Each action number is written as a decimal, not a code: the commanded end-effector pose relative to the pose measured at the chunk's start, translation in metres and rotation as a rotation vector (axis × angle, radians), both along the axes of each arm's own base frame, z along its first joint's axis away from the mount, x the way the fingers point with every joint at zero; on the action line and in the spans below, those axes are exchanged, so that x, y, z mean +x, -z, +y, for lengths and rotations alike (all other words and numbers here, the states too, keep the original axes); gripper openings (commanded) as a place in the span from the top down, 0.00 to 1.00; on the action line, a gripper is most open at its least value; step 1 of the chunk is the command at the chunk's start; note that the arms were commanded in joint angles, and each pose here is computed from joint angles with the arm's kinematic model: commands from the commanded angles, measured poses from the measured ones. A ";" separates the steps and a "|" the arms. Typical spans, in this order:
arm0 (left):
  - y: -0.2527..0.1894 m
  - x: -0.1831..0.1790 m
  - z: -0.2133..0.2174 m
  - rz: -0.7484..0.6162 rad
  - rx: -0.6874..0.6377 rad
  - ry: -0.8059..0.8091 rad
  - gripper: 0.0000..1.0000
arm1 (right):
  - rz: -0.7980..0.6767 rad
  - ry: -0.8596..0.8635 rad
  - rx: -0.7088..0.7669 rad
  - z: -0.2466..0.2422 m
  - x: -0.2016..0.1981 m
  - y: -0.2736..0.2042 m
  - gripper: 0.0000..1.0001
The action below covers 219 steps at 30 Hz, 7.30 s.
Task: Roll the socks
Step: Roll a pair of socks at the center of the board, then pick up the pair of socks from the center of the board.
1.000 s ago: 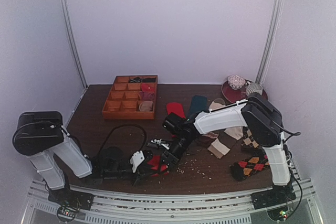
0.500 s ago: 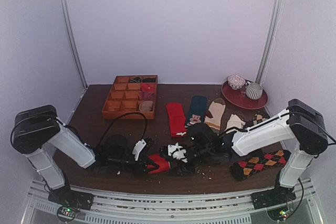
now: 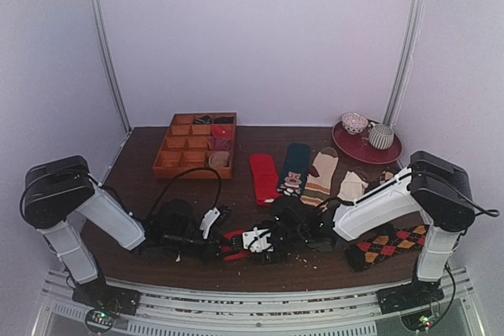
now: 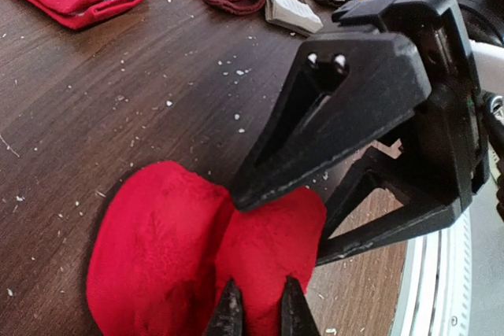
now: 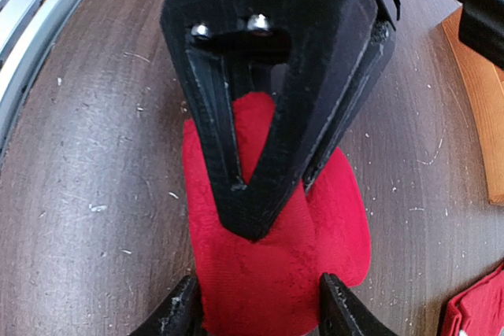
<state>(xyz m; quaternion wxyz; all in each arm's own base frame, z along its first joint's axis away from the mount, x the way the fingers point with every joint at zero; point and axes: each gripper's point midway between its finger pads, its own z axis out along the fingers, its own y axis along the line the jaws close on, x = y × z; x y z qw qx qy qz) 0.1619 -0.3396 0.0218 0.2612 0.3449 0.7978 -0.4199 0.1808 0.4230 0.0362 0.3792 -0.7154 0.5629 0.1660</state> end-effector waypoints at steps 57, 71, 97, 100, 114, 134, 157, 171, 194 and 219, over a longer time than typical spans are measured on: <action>-0.023 -0.017 0.004 -0.522 0.002 0.146 0.63 | 1.057 0.383 -0.588 -0.043 -0.043 0.067 0.78; 0.014 -0.026 0.017 -0.339 0.090 0.118 1.00 | 1.021 0.387 -0.363 -0.015 -0.013 0.043 0.62; 0.078 -0.053 0.058 0.023 0.291 0.027 1.00 | 0.159 0.038 0.124 -0.001 -0.017 -0.027 0.41; 0.078 -0.054 0.058 0.024 0.291 0.032 1.00 | 0.158 0.048 0.100 -0.002 -0.015 -0.017 0.42; 0.081 -0.055 0.057 0.023 0.305 0.049 1.00 | 0.222 0.083 0.057 0.004 -0.013 0.006 0.58; -0.039 -0.021 0.040 -0.434 0.066 0.040 0.02 | 0.261 0.061 -0.102 -0.013 -0.024 0.031 0.74; -0.033 -0.024 -0.001 -0.217 -0.064 0.327 0.12 | 0.215 0.072 -0.161 -0.022 -0.019 0.039 0.74; -0.023 0.006 -0.006 -0.129 0.021 0.157 0.16 | 0.166 0.098 -0.178 -0.025 -0.015 0.043 0.74; 0.019 0.006 0.013 -0.078 0.219 0.157 0.16 | 0.172 0.103 -0.203 -0.026 -0.015 0.056 0.74; 0.041 -0.025 0.033 0.044 0.239 0.174 0.60 | 0.174 0.112 -0.242 -0.027 -0.011 0.065 0.75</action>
